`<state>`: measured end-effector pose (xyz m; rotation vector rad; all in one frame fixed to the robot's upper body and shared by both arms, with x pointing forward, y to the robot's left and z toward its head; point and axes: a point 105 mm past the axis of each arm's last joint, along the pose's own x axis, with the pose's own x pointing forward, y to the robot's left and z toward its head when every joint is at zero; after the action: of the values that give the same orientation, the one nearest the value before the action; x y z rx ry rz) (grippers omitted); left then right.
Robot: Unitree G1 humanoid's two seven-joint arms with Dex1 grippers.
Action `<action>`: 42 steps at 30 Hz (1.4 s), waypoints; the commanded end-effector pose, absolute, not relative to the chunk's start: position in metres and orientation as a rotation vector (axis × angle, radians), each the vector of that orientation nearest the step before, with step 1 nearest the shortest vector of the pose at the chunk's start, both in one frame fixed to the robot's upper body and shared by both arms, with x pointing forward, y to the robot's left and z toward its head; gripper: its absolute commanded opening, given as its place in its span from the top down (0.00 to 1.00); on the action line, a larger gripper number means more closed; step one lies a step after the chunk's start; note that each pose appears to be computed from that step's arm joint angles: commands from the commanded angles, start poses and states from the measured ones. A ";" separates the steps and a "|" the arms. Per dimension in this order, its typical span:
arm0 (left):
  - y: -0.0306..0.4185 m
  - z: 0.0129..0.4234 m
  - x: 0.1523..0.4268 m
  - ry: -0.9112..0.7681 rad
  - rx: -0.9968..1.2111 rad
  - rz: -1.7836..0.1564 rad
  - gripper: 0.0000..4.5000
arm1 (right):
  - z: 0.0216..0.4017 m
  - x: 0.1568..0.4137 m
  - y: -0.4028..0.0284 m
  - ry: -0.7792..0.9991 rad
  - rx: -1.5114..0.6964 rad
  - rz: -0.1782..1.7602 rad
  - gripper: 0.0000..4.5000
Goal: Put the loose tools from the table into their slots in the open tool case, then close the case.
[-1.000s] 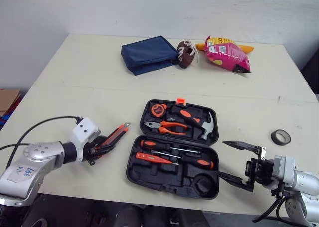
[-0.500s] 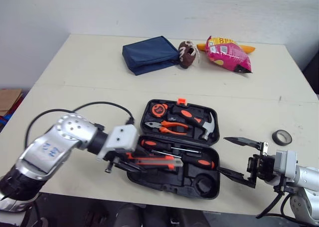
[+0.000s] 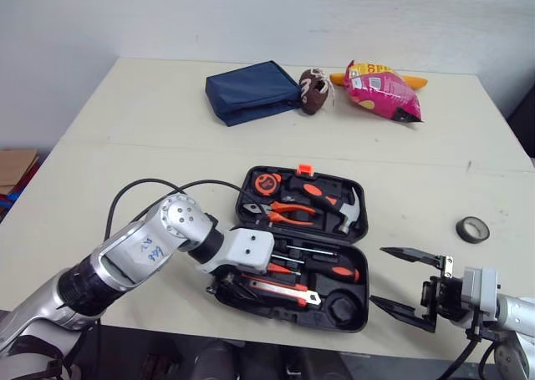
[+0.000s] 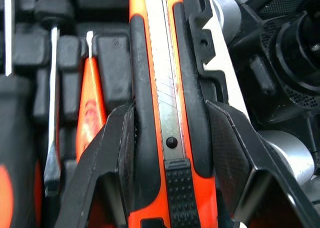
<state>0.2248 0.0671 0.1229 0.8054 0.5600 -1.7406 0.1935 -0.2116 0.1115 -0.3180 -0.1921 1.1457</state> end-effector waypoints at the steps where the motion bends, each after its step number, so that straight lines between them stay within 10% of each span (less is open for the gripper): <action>1: 0.066 0.123 0.229 0.563 0.851 -1.719 0.67 | 0.114 0.188 -0.220 -0.224 -0.346 1.132 0.00; 22: 0.055 0.125 0.229 0.458 0.804 -1.772 0.67 | 0.106 0.178 -0.225 -0.219 -0.354 1.122 0.00; 29: 0.059 0.127 0.227 0.463 0.765 -1.795 0.02 | 0.111 0.183 -0.221 -0.217 -0.355 1.119 0.00; 39: 0.056 0.173 0.229 0.098 0.641 -1.830 0.02 | 0.123 0.189 -0.209 -0.220 -0.354 1.118 0.00; 42: 0.056 0.180 0.226 0.001 0.551 -1.850 0.23 | 0.129 0.192 -0.201 -0.227 -0.352 1.120 0.00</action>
<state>0.2308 0.0557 0.1753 0.6052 0.0443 -1.8263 0.1917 -0.2059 0.1202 -0.3304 -0.2066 1.1107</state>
